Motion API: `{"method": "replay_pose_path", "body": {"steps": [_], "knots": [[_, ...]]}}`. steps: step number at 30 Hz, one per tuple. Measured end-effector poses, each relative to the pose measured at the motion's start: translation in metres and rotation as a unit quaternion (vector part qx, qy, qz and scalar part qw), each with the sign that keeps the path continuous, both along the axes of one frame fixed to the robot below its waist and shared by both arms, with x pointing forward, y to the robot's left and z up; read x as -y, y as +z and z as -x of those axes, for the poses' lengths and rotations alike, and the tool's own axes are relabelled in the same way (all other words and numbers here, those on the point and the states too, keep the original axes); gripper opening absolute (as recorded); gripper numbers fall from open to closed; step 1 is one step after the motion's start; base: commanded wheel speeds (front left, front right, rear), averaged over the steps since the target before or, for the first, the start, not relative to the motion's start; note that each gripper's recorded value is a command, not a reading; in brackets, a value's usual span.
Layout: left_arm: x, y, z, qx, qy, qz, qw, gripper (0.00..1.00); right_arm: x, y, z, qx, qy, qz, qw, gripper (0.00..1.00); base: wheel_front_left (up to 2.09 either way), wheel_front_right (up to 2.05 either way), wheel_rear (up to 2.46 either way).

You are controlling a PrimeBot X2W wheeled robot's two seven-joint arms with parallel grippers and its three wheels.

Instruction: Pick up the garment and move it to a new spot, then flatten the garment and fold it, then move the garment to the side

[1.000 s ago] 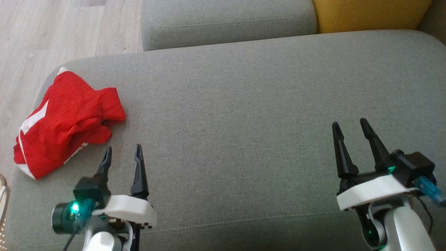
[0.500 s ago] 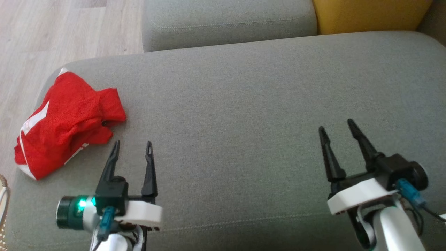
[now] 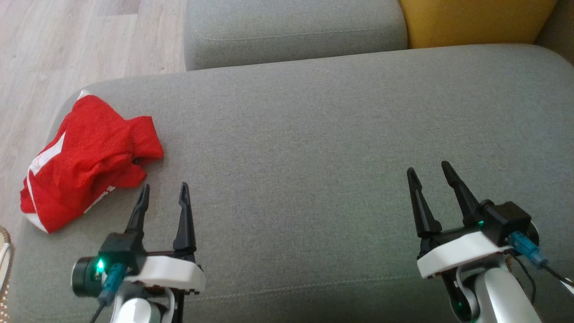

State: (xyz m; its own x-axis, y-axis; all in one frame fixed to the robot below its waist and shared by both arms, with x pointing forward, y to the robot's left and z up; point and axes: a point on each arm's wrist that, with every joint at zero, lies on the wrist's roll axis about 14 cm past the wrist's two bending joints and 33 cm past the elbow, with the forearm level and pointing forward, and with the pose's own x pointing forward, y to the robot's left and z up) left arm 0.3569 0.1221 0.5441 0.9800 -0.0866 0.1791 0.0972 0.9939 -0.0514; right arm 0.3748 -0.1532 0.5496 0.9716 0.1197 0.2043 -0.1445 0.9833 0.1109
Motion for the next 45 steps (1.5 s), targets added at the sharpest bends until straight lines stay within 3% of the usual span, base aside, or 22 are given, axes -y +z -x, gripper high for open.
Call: {"method": "replay_pose_path", "body": {"steps": [25,36,45], "knots": [[-0.012,-0.015,-0.001,-0.017,0.005,-0.003,1.0,1.0,-0.004,-0.007,-0.005,-0.011,0.006,-0.008,1.0,1.0,0.0,0.0,0.0],[-0.063,-0.015,0.018,-0.017,0.083,-0.006,0.996,1.0,-0.064,-0.003,-0.018,-0.006,0.093,-0.003,0.996,1.0,0.0,0.0,0.0],[-0.11,-0.021,0.058,-0.022,0.163,-0.005,0.986,1.0,-0.123,-0.006,-0.013,-0.011,0.178,0.0,0.984,1.0,0.0,0.0,0.0]]}}
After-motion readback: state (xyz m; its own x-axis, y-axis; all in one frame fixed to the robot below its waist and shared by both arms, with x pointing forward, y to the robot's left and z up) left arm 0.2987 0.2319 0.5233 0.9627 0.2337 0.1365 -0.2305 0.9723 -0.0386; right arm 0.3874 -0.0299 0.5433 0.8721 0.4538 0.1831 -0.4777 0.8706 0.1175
